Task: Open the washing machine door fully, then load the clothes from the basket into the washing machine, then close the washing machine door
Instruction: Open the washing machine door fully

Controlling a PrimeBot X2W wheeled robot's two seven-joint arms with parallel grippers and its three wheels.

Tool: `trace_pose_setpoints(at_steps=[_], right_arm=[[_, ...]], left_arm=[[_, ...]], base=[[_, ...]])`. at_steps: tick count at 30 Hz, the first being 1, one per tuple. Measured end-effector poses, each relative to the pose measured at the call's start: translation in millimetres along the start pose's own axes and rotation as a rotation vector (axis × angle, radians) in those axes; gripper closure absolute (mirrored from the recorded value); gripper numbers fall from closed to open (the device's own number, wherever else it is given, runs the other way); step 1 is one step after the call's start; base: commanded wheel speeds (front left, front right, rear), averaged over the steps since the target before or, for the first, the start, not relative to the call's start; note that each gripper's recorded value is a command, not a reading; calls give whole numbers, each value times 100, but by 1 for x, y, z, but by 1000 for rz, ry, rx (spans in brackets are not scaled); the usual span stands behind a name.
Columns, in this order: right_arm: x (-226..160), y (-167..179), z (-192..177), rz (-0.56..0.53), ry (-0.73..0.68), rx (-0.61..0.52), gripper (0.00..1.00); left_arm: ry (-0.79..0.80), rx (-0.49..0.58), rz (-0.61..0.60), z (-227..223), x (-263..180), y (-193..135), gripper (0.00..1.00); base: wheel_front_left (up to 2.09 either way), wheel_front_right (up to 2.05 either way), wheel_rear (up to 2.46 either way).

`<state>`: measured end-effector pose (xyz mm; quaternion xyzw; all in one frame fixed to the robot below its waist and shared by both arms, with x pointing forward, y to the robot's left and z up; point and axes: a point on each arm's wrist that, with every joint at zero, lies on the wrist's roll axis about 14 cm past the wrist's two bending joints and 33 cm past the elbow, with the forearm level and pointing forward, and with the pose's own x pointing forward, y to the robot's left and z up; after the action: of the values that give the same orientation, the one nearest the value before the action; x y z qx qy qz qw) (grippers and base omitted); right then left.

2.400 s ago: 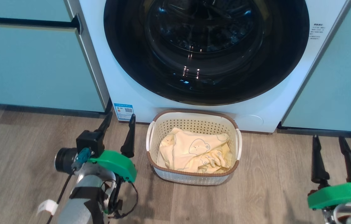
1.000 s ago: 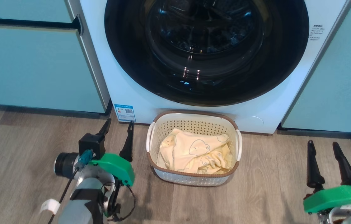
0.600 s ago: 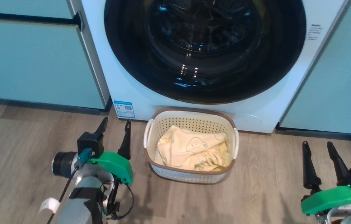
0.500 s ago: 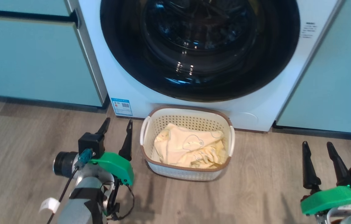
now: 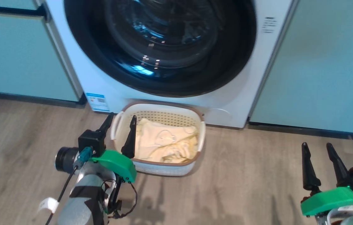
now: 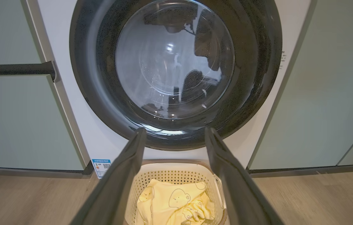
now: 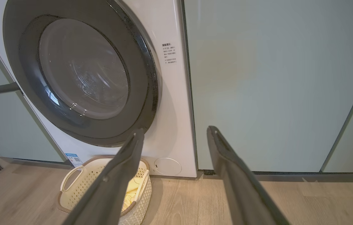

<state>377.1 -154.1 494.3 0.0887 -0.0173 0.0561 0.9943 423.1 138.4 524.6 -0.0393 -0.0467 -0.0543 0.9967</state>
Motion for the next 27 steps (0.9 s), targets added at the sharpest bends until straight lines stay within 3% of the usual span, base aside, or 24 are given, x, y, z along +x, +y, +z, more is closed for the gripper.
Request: trace_pose_setpoints(at_steps=[12,27], right_arm=[[-1,-10,2,-25,-6,-1,0],[0,-8,6,-19,-19,-2,0]], left_arm=[[-3,-39,-16,0,1,-4,0],[17,-58,59,-6,-1,10,0]], base=[[88,93,-181],[8,8,-17]])
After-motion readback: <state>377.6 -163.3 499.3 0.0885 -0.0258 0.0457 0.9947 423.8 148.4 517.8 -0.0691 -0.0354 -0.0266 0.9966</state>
